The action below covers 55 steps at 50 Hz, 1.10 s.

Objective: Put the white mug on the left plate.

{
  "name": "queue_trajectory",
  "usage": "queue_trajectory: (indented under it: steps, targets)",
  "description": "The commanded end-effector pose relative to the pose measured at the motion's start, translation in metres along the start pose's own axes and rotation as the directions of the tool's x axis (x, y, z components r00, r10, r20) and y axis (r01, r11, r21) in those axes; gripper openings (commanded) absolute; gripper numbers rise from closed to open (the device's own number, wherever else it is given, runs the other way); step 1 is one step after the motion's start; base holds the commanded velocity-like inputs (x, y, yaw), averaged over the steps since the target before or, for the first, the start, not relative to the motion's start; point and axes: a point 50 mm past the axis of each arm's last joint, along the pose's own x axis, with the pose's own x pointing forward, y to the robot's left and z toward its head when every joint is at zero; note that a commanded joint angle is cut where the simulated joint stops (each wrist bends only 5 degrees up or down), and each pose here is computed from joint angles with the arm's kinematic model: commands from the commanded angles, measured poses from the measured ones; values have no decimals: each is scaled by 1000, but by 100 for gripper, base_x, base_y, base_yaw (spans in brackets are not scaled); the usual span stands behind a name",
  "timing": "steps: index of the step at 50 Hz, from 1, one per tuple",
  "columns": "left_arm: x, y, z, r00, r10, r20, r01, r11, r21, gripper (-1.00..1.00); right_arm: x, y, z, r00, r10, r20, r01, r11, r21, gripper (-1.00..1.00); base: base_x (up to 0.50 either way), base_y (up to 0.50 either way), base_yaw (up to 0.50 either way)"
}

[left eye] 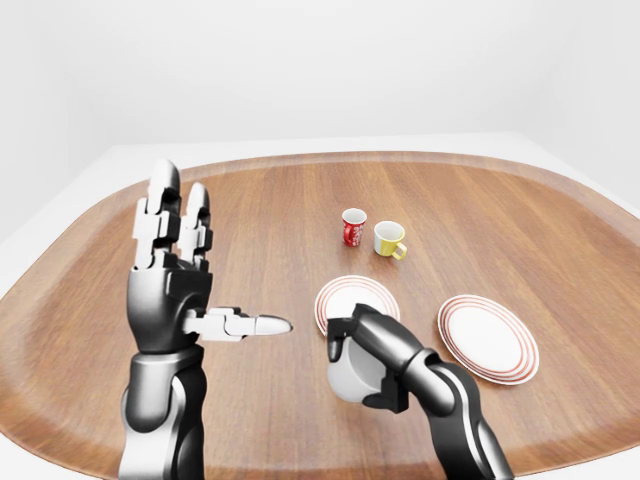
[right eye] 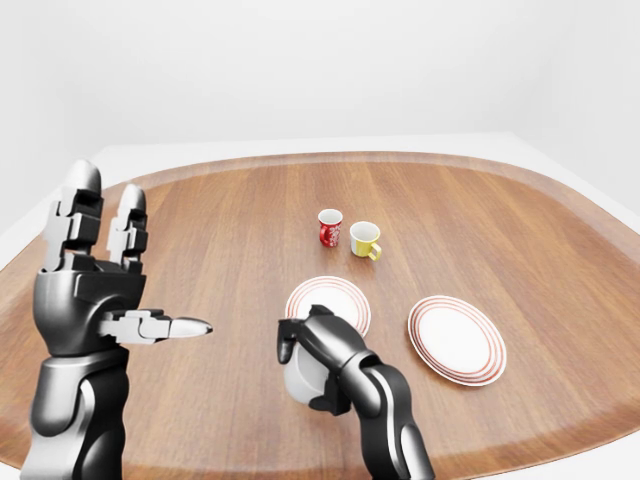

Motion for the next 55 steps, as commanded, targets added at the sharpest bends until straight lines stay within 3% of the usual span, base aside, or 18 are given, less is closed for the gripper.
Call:
queue_trajectory:
  steps: [1, 9, 17, 25, 34, 42, 48, 55]
  targets:
    - [2, 1, 3, 1000, 0, 15, -1, 1000, 4, 100, -18, -45, 40, 958, -186, 219, 197, 980, -28, -100, 0, 0, 0]
    - [1, 1, 2, 1000, 1, 12, -1, 1000, 5, 100, -23, -87, 47, 913, -333, 238, 367, 923, -116, -100, 0, 0, 0]
    - [1, 1, 0, 1000, 0, 0, 0, 1000, 7, 100, -11, -138, 39, 887, -409, 212, 447, 876, -181, -100, 0, 0, 0]
    - [1, 1, 0, 1000, 1, 4, -1, 1000, 7, 100, 10, -171, 24, 910, -386, 149, 409, 894, -181, -100, 0, 0, 0]
    - [1, 2, 0, 1000, 2, 1, -2, 1000, 7, 100, 48, -175, 9, 962, -267, 61, 273, 951, -145, -100, 0, 0, 0]
    - [0, 0, -1, 1000, -2, -5, 2, 1000, 4, 100, 88, -157, -14, 999, -45, -6, 43, 979, -198, -100, 0, 0, 0]
    - [1, 1, -1, 1000, -1, -4, 1, 1000, 7, 100, 114, -149, -50, 962, 156, -225, -179, 980, -82, -100, 0, 0, 0]
    - [0, 0, 2, 1000, -4, 8, 4, 1000, 8, 100, 119, -126, -70, 903, 284, -324, -304, 953, -12, -100, 0, 0, 0]
